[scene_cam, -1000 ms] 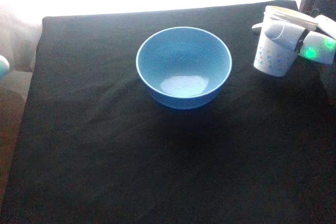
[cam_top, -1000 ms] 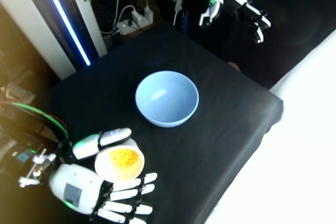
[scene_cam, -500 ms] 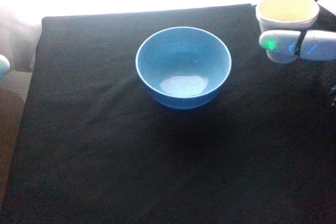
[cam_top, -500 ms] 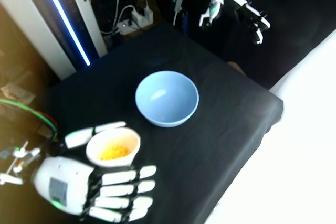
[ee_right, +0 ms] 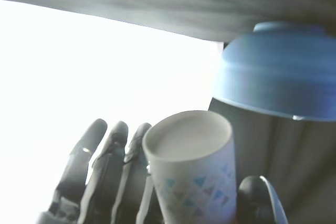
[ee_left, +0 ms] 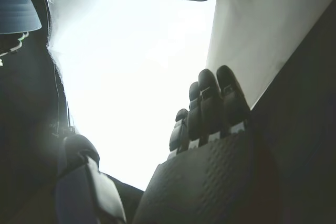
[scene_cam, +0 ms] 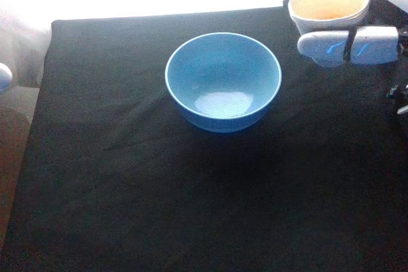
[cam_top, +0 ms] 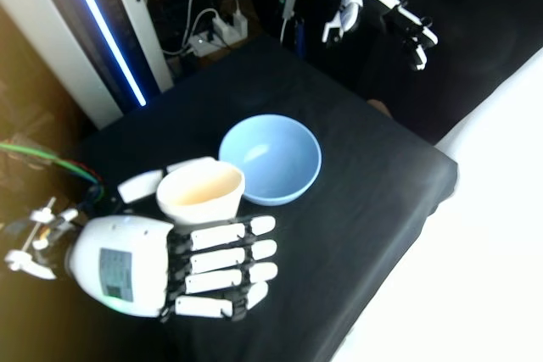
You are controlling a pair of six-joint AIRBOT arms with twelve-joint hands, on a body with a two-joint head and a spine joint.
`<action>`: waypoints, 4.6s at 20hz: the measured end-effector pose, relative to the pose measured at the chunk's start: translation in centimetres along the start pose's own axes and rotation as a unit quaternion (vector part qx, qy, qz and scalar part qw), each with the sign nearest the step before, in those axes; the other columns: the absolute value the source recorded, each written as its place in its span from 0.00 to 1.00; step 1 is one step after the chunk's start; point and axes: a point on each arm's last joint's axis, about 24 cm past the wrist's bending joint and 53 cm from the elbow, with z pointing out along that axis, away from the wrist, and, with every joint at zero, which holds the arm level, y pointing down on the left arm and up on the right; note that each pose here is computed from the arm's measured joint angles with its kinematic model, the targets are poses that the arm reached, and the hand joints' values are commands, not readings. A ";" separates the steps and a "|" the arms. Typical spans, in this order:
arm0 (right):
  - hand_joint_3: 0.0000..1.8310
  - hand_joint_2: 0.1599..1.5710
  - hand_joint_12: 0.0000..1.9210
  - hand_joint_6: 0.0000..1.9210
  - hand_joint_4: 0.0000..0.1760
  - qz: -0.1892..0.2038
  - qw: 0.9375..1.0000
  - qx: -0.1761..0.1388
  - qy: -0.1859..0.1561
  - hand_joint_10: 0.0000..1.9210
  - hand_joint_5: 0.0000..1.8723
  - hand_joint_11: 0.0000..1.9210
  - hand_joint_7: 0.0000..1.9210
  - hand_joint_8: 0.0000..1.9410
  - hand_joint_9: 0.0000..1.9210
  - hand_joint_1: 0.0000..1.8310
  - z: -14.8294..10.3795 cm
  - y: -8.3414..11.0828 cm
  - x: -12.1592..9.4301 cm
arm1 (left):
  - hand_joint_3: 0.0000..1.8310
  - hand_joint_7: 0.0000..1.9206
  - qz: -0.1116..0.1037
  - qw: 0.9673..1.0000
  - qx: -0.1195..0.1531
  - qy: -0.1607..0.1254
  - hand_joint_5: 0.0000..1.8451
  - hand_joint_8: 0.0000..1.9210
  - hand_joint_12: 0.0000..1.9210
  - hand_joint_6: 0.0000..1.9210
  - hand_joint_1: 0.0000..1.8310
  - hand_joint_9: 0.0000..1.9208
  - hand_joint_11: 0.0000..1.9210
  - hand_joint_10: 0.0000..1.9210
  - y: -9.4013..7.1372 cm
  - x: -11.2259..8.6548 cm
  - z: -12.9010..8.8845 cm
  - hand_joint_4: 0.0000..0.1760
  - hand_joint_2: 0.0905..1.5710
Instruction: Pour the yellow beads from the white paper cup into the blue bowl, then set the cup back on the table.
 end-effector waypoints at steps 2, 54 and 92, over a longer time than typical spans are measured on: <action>0.00 0.76 0.45 0.67 0.00 -0.008 1.000 -0.005 0.008 0.00 0.41 0.26 0.50 0.00 0.48 0.56 0.7 0.8 0.3 | 0.00 0.15 0.000 1.000 0.000 0.002 0.00 0.00 0.13 0.00 0.17 0.19 0.11 0.00 0.0 0.1 0.0 1.00 0.49; 0.00 0.68 1.00 0.50 0.10 -0.256 0.955 0.012 0.152 0.96 0.51 0.67 0.54 0.49 0.63 0.66 6.7 5.3 5.8 | 0.00 0.18 0.000 0.998 0.021 0.053 0.00 0.00 0.21 0.00 0.20 0.23 0.14 0.00 -1.5 3.3 2.5 0.95 0.47; 0.00 0.71 0.59 0.58 0.99 -0.012 0.998 -0.004 -0.061 0.02 0.47 0.00 0.51 0.01 0.36 0.53 -0.1 2.3 -5.7 | 0.01 0.21 -0.001 0.998 0.023 0.059 0.01 0.00 0.31 0.00 0.20 0.23 0.10 0.00 -1.7 3.7 2.7 0.94 0.51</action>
